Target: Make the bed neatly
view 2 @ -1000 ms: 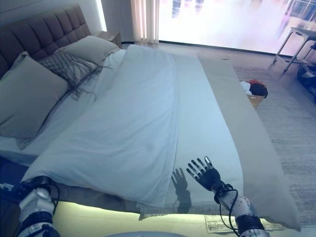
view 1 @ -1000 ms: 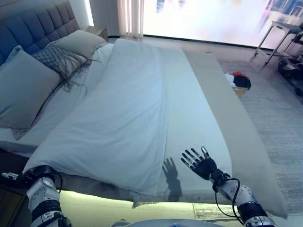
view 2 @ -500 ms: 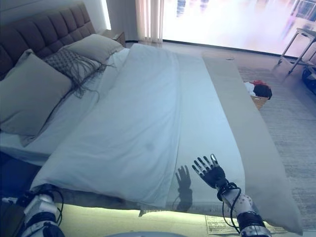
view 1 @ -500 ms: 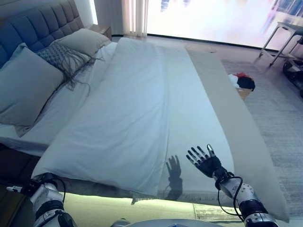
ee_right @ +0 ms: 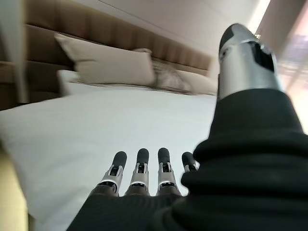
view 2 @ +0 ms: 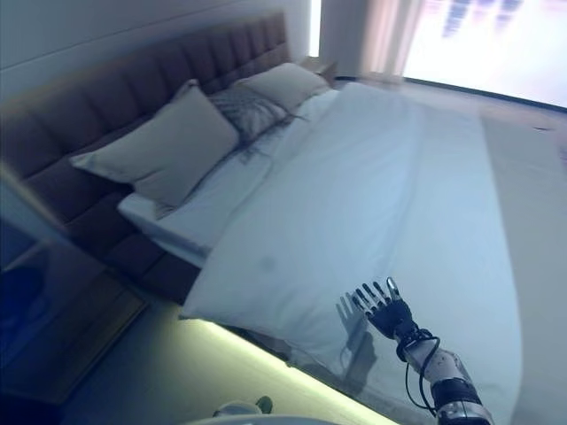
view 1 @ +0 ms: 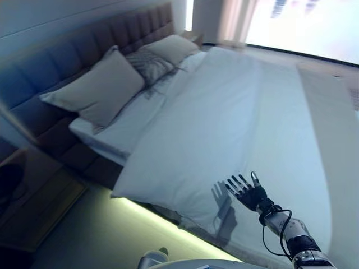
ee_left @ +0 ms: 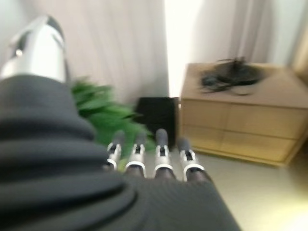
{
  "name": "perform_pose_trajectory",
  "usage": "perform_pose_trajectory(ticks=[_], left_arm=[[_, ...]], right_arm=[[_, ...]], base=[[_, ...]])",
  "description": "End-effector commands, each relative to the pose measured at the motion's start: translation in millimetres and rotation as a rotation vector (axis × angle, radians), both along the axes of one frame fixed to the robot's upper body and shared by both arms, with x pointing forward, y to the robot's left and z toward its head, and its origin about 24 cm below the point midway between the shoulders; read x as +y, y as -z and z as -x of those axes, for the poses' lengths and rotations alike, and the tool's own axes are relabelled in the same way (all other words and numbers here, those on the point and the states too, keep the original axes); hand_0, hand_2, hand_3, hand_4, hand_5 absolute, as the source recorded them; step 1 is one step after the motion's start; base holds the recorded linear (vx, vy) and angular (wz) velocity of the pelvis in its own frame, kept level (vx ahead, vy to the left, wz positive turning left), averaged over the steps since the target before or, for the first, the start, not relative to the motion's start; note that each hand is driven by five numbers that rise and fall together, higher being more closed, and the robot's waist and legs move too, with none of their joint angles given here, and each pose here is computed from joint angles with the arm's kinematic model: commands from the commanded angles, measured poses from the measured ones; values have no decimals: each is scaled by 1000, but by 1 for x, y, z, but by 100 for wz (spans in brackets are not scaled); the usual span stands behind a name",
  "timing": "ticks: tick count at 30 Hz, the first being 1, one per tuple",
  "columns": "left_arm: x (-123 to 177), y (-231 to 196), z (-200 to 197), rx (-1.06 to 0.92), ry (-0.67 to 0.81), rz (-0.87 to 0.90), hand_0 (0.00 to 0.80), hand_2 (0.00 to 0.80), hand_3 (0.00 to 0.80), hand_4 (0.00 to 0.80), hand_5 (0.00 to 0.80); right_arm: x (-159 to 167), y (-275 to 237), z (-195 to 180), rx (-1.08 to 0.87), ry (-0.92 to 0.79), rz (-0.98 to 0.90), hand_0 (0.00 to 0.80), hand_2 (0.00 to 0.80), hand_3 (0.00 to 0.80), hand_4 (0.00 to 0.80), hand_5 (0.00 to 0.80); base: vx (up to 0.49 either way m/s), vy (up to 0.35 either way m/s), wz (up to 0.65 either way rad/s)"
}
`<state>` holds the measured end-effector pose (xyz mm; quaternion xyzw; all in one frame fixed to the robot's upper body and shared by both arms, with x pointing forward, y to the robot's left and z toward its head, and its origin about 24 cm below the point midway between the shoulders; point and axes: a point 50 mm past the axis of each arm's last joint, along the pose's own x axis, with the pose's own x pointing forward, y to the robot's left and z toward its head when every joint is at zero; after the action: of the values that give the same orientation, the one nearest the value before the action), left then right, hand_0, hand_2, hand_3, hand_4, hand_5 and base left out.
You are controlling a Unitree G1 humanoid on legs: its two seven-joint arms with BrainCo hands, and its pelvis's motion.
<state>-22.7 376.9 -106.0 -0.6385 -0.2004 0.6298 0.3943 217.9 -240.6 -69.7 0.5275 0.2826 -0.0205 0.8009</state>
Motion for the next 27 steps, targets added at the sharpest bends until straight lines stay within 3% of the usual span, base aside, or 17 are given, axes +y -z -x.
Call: perform_pose_trajectory(ticks=[1, 8, 14, 18, 23, 27], left_arm=[[6, -8, -23, -113, 179, 10, 0, 0, 0, 0, 0], [-14, 9, -10, 92, 304, 189, 0, 0, 0, 0, 0], [-40, 28, -19, 592, 809, 193, 0, 0, 0, 0, 0], [-65, 40, -54, 858, 1281, 71, 0, 0, 0, 0, 0], [-94, 46, -90, 1084, 1803, -163, 0, 0, 0, 0, 0], [-104, 47, -104, 1150, 2016, -283, 0, 0, 0, 0, 0]], right_arm=[[8, -20, -29, -120, -24, -35, 0, 0, 0, 0, 0], [16, -25, -39, -183, -233, 187, 0, 0, 0, 0, 0], [39, -46, -54, -293, -321, 267, 0, 0, 0, 0, 0], [53, -48, -55, -311, -368, 280, 0, 0, 0, 0, 0], [58, -48, -60, -276, -346, 293, 0, 0, 0, 0, 0], [48, -28, -48, -187, -335, 339, 0, 0, 0, 0, 0]], base=[[-39, -20, 33], [-14, -39, 0], [-8, -33, -13], [1, -56, -24], [1, -61, -41], [12, -38, -50]])
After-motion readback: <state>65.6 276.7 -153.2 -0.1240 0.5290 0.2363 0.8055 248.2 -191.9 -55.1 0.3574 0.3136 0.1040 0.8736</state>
